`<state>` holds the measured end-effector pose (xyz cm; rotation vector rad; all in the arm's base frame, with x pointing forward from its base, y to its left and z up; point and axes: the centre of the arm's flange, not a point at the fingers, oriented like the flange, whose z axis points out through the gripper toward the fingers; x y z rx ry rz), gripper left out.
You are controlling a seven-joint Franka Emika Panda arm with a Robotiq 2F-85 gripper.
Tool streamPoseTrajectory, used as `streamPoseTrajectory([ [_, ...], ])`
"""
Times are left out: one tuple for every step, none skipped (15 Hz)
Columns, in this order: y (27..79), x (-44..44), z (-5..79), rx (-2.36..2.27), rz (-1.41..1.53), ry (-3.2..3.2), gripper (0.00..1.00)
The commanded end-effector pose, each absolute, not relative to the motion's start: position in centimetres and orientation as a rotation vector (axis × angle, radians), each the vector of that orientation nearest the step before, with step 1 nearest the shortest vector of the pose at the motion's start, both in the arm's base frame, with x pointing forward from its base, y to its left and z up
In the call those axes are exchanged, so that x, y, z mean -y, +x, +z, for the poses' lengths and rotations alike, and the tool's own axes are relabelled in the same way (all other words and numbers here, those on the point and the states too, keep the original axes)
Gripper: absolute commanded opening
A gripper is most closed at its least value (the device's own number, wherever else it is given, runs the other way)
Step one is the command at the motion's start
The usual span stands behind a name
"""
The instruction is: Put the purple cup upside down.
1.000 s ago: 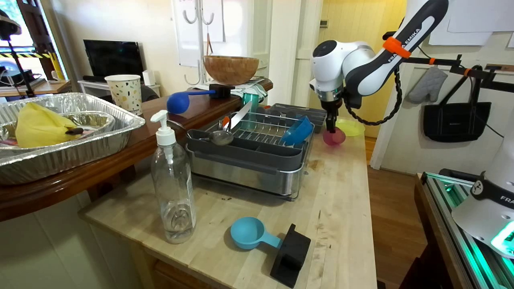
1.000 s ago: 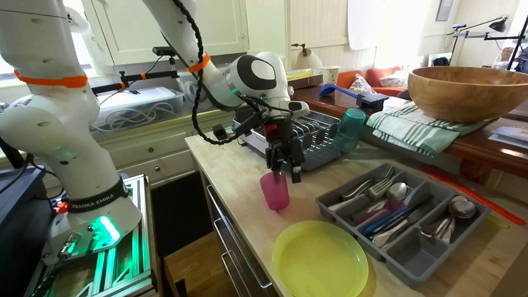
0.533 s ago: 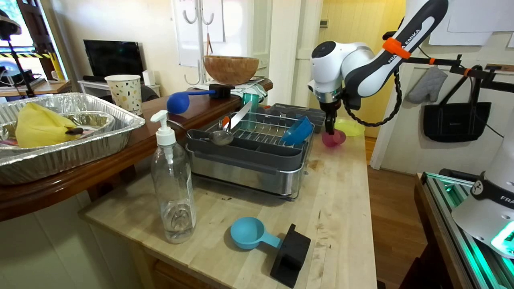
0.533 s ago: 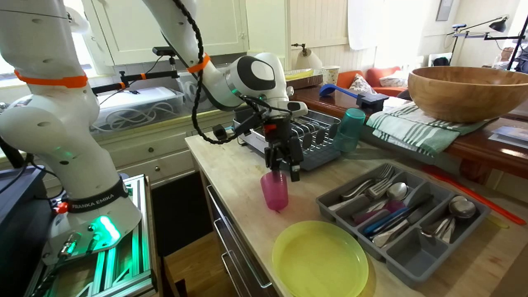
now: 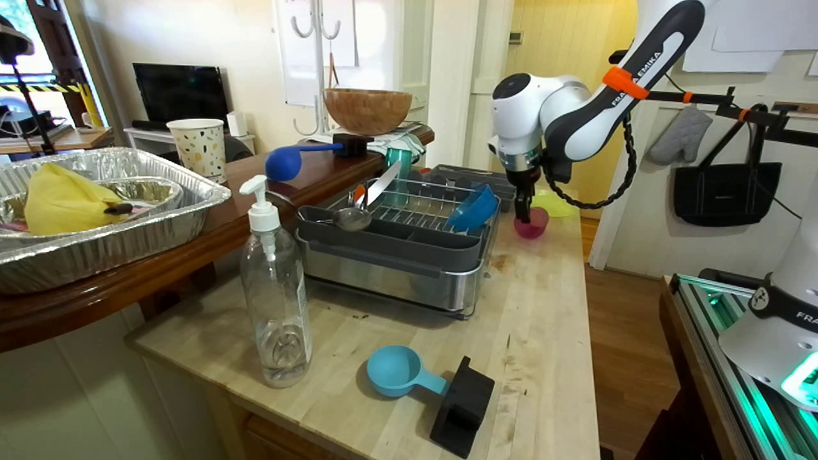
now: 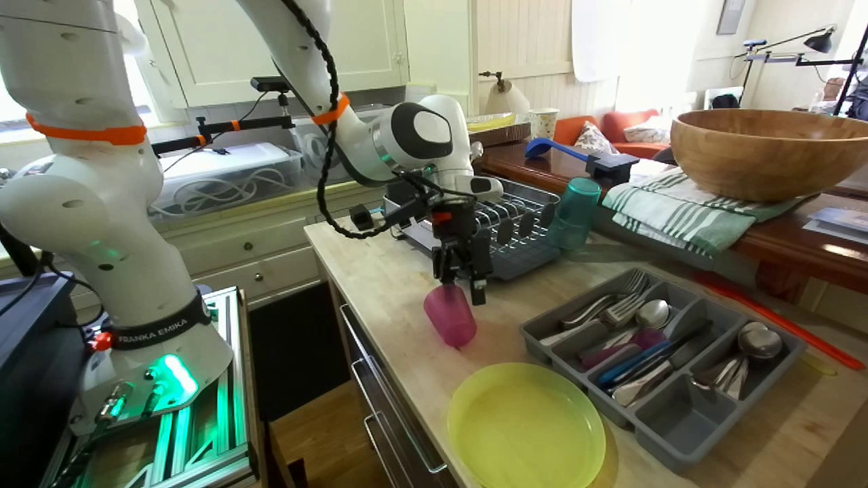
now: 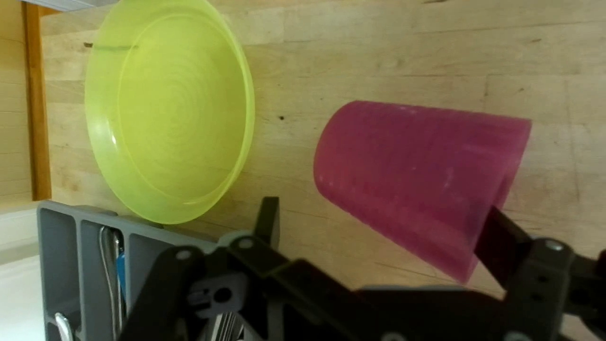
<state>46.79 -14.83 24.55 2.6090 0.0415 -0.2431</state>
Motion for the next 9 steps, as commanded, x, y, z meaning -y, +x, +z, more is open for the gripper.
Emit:
streamPoseTrajectory([
  [47.4, 14.3, 24.2, 0.010, -0.148, 2.696, 1.00],
  [47.6, 14.0, 24.4, 0.022, -0.111, 2.728, 1.00],
  [47.8, 13.8, 24.6, 0.042, -0.063, 2.755, 1.00],
  [48.0, 13.7, 24.9, 0.064, -0.022, 2.773, 1.00],
  [48.2, 13.6, 25.3, 0.090, 0.018, 2.792, 1.00],
  [48.0, 13.8, 25.6, 0.120, 0.029, 2.800, 1.00],
  [47.8, 14.1, 25.6, 0.143, 0.035, 2.812, 1.00],
  [47.6, 14.3, 25.9, 0.174, 0.037, 2.819, 1.00],
  [47.2, 14.4, 26.2, 0.208, 0.028, 2.831, 1.00],
])
